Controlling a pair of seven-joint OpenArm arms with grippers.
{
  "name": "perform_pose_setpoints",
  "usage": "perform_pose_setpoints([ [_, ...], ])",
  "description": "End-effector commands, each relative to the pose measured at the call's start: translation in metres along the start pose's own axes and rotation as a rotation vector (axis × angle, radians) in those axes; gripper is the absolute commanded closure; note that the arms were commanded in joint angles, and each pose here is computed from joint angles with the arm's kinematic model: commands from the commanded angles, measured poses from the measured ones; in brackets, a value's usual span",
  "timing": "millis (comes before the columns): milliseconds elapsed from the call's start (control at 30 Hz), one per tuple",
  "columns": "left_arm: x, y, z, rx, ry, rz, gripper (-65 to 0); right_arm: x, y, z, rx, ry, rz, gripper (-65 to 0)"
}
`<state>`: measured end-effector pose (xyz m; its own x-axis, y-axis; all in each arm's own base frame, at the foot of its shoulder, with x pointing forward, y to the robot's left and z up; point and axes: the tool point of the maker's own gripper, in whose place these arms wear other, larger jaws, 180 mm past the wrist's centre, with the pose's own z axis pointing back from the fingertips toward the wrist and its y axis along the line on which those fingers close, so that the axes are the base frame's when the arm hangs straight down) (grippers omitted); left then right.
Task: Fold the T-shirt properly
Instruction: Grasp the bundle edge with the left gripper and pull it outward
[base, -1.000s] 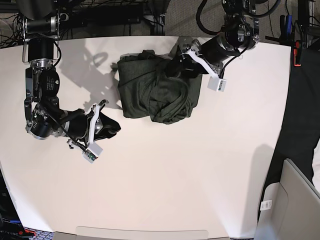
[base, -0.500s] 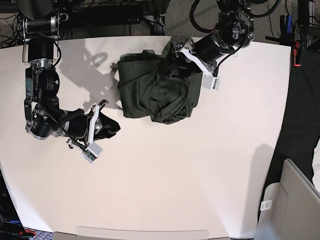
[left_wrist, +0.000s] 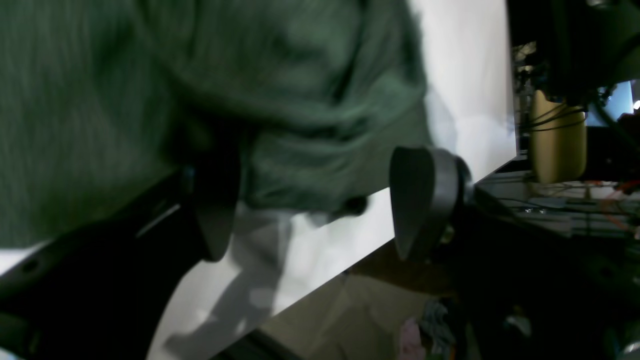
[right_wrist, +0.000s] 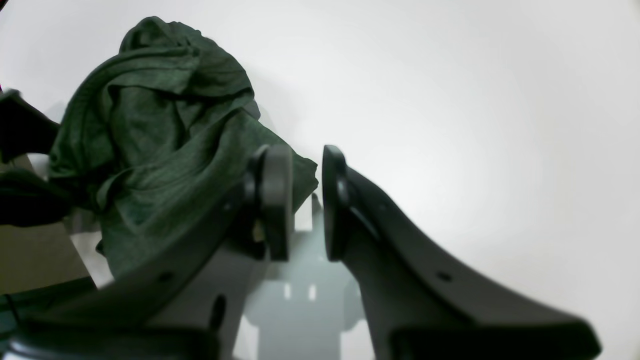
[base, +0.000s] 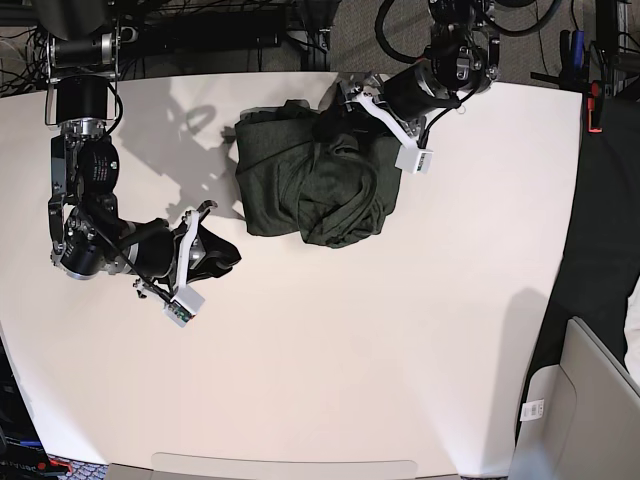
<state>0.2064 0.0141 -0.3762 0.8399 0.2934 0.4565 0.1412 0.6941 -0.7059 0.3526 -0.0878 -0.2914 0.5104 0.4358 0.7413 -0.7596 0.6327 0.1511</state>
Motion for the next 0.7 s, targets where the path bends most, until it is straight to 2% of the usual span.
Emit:
perform_pose_setpoints([
  [0,0.008,-0.008,0.001,-0.03,-0.03,-0.007,-44.1,0.018,-0.005,0.008,-0.013,-0.052,0.024,-11.0],
  [233,0.009,-0.008,0.0,-0.032,-0.031,-0.01,-42.8,0.018,-0.005,0.009,-0.013,-0.053,0.025,-11.0],
  [300,0.013,-0.008,-0.001,-0.036,-0.037,-0.017,-40.5,0.018,-0.005,0.009,-0.013,-0.053,0.025,-11.0],
  [567,0.032,-0.01,-0.004,-0.047,-0.062,-0.047,-24.5,0.017,-0.006,0.01,-0.016,-0.049,0.026,-11.0],
  [667,0.035,-0.014,-0.004,-0.07,-0.071,-0.09,-17.2,0.017,-0.006,0.01,-0.016,-0.049,0.026,-11.0],
])
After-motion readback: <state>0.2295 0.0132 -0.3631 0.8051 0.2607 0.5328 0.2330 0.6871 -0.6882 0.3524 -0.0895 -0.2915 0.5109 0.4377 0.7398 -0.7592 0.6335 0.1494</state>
